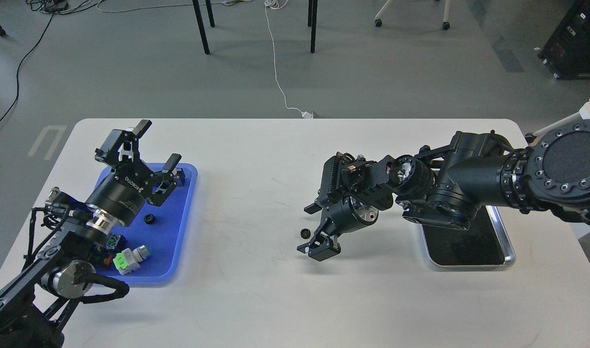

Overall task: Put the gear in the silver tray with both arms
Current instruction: 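Reach the right gripper down toward the black gear on the table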

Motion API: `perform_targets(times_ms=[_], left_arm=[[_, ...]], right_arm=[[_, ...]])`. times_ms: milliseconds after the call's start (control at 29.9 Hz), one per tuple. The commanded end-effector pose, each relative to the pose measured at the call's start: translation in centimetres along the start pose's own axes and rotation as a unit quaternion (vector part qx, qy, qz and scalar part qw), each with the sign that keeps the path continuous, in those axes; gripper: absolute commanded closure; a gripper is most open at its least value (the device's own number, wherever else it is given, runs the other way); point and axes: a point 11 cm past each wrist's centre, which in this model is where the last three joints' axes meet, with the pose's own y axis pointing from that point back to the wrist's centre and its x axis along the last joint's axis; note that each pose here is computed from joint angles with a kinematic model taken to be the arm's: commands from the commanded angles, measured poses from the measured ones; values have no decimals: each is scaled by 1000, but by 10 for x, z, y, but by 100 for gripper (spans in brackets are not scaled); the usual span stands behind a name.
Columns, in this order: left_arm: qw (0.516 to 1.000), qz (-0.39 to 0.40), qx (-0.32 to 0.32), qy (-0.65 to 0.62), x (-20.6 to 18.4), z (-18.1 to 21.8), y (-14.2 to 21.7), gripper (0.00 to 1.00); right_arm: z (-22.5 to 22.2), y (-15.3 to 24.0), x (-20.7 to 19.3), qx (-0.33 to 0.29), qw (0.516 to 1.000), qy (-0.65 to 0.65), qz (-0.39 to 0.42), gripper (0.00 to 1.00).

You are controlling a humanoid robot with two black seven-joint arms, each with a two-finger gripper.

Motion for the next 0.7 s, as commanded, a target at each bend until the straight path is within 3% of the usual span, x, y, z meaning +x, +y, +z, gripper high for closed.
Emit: perform_targets(times_ms=[0, 334, 568, 668], left_arm=[[1000, -2, 0, 1, -1, 0, 0, 1], [1000, -2, 2, 2, -3, -3, 4, 1], [1000, -1, 3, 2, -2, -3, 5, 1], [1000, -1, 3, 3, -2, -4, 5, 1]], right_arm=[[-2, -3, -5, 3, 1000, -5, 1, 10], [9, -7, -25, -21, 999, -27, 1, 15], [10, -8, -28, -26, 999, -41, 6, 27], [8, -10, -25, -23, 998, -54, 17, 28]])
